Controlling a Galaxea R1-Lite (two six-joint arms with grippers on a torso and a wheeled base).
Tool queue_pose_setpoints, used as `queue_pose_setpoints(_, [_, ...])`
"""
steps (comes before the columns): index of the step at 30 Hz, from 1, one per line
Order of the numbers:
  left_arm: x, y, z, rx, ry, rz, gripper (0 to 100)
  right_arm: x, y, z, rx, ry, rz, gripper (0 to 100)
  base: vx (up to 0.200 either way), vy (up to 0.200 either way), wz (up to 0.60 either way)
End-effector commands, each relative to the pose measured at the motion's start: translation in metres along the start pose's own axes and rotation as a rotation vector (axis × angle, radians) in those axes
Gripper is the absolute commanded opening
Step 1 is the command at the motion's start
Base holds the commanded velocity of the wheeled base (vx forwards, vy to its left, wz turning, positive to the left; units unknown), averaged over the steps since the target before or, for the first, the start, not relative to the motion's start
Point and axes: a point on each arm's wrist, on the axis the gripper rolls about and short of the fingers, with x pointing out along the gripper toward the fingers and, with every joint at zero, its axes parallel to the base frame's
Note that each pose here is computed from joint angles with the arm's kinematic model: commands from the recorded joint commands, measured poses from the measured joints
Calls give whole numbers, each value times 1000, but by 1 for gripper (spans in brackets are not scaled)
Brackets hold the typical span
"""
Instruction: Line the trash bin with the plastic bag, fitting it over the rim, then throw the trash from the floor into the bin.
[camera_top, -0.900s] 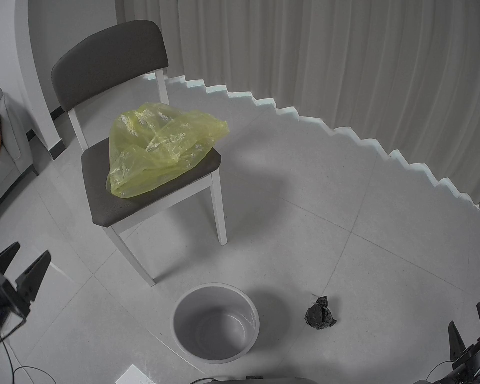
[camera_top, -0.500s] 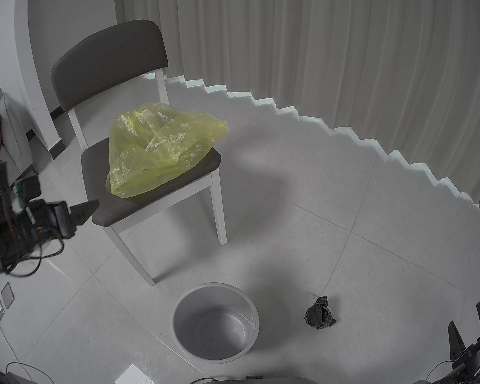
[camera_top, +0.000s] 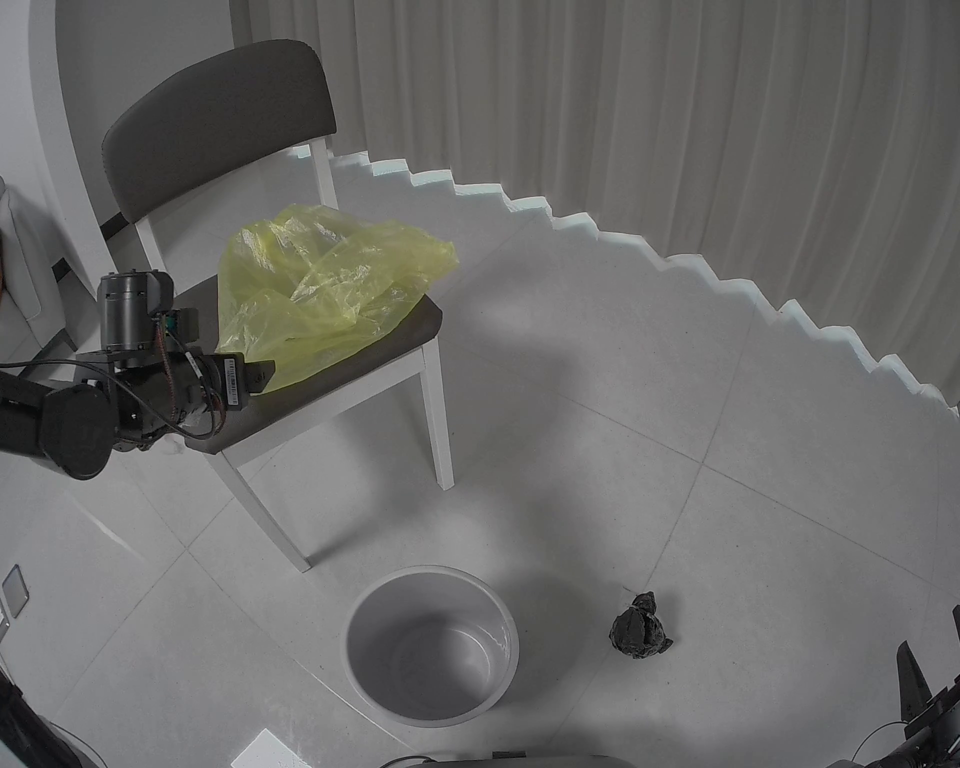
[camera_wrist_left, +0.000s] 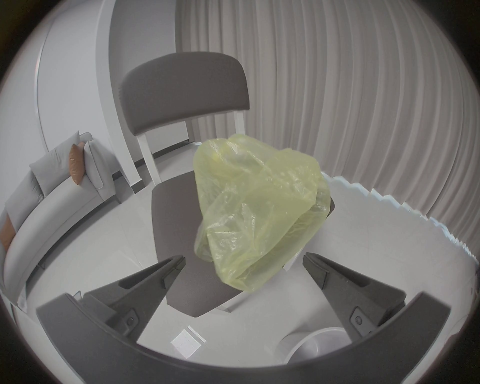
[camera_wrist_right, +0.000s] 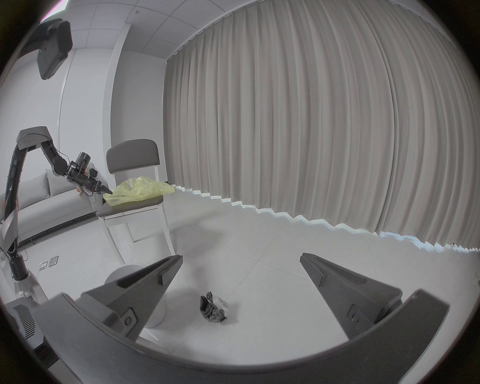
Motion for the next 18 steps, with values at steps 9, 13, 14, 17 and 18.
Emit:
queue_pose_setpoints(9, [35, 0, -5, 51, 29, 75, 100, 0, 0, -5, 4, 2, -5, 100, 0, 0, 0])
queue_pose_setpoints(13, [40, 3, -3, 46, 25, 89, 100, 0, 0, -5, 4, 2, -5, 100, 0, 0, 0])
queue_pose_setpoints(14, [44, 11, 0, 36, 17, 109, 100, 0, 0, -5, 4, 2, -5, 100, 0, 0, 0])
queue_pose_setpoints(17, [48, 21, 6, 22, -1, 132, 100, 0, 0, -5, 4, 2, -5, 100, 0, 0, 0])
queue_pose_setpoints(18, [49, 23, 6, 20, 1, 135, 100, 0, 0, -5, 4, 2, -5, 100, 0, 0, 0])
